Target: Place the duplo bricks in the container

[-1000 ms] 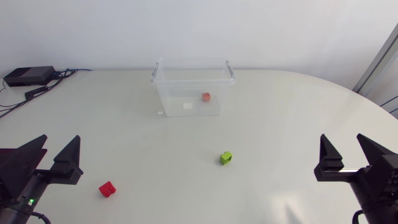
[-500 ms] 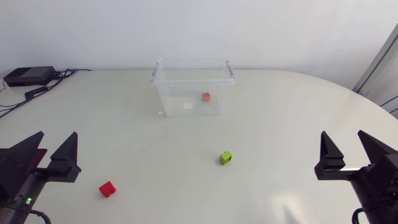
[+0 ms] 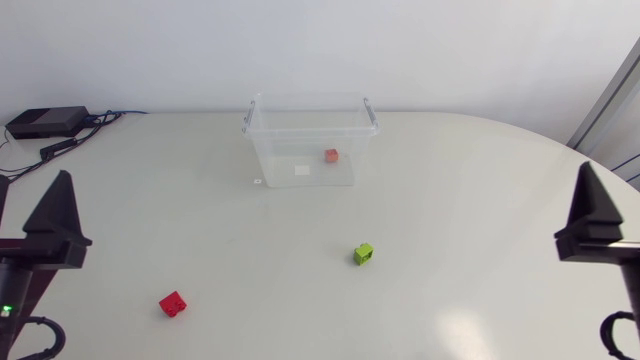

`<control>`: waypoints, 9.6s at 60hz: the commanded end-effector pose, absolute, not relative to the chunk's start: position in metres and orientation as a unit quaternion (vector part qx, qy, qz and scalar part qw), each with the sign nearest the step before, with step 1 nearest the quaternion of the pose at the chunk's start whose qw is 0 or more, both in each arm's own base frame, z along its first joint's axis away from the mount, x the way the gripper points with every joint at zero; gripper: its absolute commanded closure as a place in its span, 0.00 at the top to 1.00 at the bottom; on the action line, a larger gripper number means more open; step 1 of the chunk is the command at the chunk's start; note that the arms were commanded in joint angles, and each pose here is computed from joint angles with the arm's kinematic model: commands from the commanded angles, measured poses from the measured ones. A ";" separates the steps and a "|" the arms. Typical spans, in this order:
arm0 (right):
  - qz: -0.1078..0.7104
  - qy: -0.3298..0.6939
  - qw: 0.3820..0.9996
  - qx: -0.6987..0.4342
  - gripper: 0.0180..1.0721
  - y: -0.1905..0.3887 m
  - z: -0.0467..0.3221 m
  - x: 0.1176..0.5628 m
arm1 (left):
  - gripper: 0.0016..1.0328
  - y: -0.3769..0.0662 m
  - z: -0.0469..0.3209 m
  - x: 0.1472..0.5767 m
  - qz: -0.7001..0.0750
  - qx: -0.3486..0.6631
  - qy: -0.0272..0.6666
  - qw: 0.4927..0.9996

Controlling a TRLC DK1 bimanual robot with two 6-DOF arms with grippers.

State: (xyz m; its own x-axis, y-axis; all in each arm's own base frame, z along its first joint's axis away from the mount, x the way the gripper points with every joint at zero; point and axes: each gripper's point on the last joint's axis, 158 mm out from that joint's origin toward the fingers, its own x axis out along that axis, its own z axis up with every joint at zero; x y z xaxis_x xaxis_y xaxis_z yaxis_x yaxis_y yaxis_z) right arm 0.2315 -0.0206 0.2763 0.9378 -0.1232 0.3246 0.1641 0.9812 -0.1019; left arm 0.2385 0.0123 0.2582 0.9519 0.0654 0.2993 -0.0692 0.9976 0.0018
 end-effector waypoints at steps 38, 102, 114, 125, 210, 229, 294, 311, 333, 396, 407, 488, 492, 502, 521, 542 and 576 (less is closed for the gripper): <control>-0.070 -0.248 0.962 -0.090 0.95 -0.015 0.450 0.192 | 0.94 0.000 0.476 0.164 -0.007 -0.025 -0.282 0.959; 0.045 0.056 0.991 -0.117 0.95 0.054 0.414 0.333 | 0.93 -0.023 0.421 0.328 -0.019 0.010 0.068 0.997; 0.068 0.160 0.978 -0.114 0.95 0.066 0.370 0.353 | 0.93 -0.027 0.370 0.343 -0.024 0.024 0.178 0.983; 0.084 0.220 0.965 -0.111 0.95 0.072 0.337 0.355 | 0.93 -0.034 0.313 0.344 -0.036 0.042 0.293 0.954; 0.255 0.575 0.767 -0.128 0.95 0.114 0.092 0.272 | 0.93 -0.047 0.032 0.218 -0.245 0.324 0.679 0.612; 0.280 0.584 0.746 -0.153 0.95 0.133 0.054 0.271 | 0.93 -0.044 0.002 0.208 -0.263 0.335 0.683 0.594; 0.289 0.562 0.750 -0.198 0.95 0.186 -0.027 0.316 | 0.54 -0.044 -0.039 0.195 -0.294 0.295 0.659 0.626; 0.291 0.564 0.747 -0.198 0.95 0.197 -0.035 0.316 | 0.48 -0.045 -0.039 0.195 -0.303 0.278 0.655 0.633; 0.289 0.555 0.753 -0.205 0.95 0.204 -0.034 0.320 | 0.46 -0.045 -0.040 0.198 -0.307 0.263 0.645 0.649; 0.277 0.553 0.755 -0.217 0.89 0.205 -0.039 0.321 | 0.35 -0.048 -0.031 0.202 -0.314 0.241 0.622 0.675; 0.276 0.551 0.757 -0.219 0.79 0.205 -0.042 0.321 | 0.30 -0.055 -0.014 0.209 -0.313 0.237 0.593 0.703; 0.252 0.502 0.793 -0.235 0.48 0.184 0.059 0.313 | 0.29 -0.108 0.117 0.276 -0.299 0.204 0.461 0.810; 0.254 0.497 0.795 -0.235 0.48 0.185 0.063 0.312 | 0.29 -0.113 0.120 0.279 -0.302 0.204 0.459 0.810; 0.257 0.506 0.789 -0.237 0.49 0.189 0.050 0.308 | 0.29 -0.117 0.120 0.280 -0.306 0.204 0.460 0.808; 0.255 0.529 0.774 -0.236 0.96 0.190 0.018 0.314 | 0.29 -0.114 0.125 0.286 -0.300 0.204 0.448 0.817; 0.263 0.541 0.764 -0.232 0.95 0.192 -0.016 0.319 | 0.29 -0.126 0.139 0.313 -0.306 0.195 0.419 0.832; 0.263 0.556 0.752 -0.235 0.65 0.187 -0.049 0.323 | 0.29 -0.141 0.143 0.344 -0.323 0.157 0.398 0.844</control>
